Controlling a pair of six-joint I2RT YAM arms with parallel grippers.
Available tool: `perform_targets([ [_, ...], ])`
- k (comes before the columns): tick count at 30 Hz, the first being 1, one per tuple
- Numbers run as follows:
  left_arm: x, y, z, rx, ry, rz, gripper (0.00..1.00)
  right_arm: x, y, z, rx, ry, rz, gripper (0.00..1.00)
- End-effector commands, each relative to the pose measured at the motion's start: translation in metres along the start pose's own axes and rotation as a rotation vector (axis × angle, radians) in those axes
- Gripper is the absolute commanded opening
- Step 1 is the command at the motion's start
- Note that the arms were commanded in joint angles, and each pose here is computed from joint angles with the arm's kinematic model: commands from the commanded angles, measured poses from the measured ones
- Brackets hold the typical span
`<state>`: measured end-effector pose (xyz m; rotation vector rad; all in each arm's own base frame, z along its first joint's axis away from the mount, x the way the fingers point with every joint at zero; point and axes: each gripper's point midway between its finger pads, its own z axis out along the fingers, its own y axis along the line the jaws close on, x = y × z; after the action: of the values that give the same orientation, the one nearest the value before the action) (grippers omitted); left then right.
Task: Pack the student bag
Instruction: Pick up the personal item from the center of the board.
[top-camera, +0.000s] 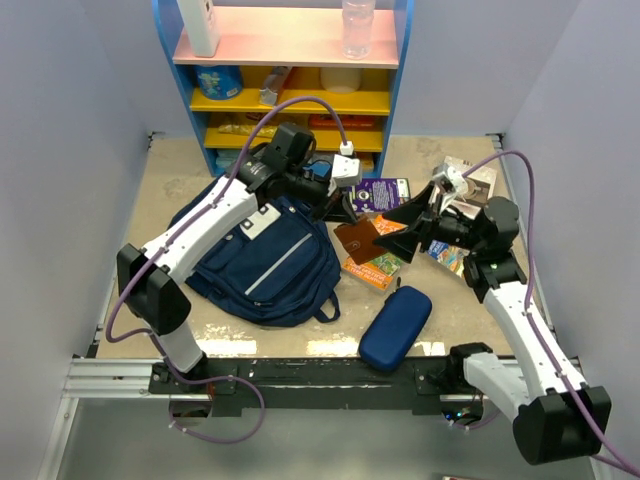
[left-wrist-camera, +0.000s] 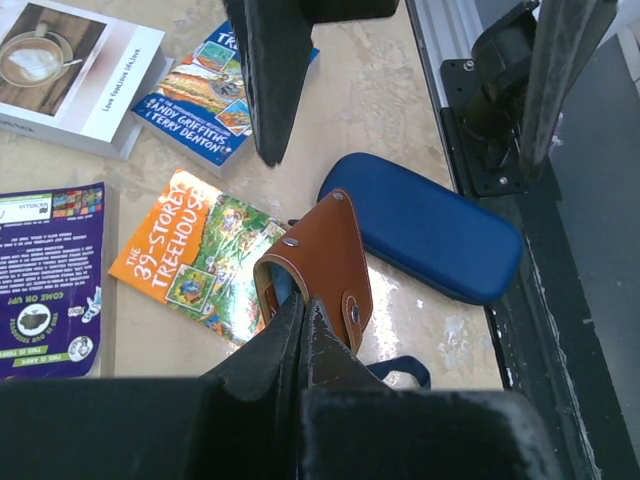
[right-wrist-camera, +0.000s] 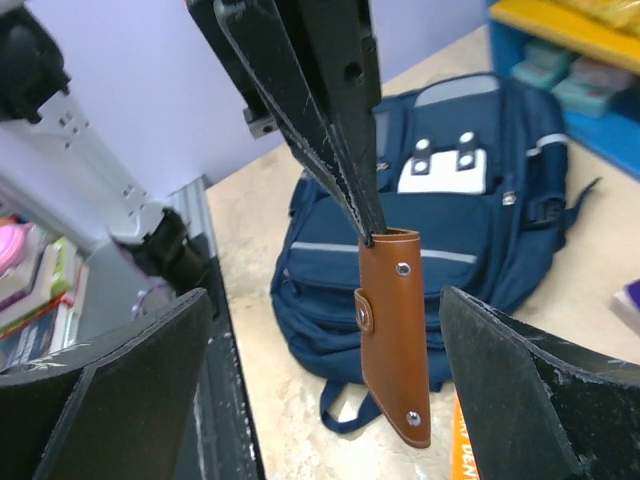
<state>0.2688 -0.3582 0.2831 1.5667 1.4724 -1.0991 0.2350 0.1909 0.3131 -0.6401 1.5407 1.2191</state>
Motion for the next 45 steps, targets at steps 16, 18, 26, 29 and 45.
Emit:
perform_targets([
  [16,-0.034,-0.028,-0.021,0.065,-0.064,0.088,0.00,0.035,0.000,0.039,-0.127,0.139,-0.012,0.89],
  [18,-0.037,-0.027,-0.021,0.063,-0.070,0.084,0.00,0.040,0.007,0.049,-0.151,0.144,-0.003,0.86],
  [26,-0.035,-0.023,-0.021,0.035,-0.063,0.072,0.00,0.045,0.007,0.057,-0.145,0.141,0.022,0.28],
  [29,-0.031,-0.013,-0.023,-0.034,-0.038,0.035,0.35,0.042,0.000,0.054,-0.070,0.132,0.016,0.00],
  [45,0.182,0.034,-0.071,-0.393,0.328,-0.283,0.98,0.070,-0.073,0.051,0.356,0.099,0.302,0.00],
])
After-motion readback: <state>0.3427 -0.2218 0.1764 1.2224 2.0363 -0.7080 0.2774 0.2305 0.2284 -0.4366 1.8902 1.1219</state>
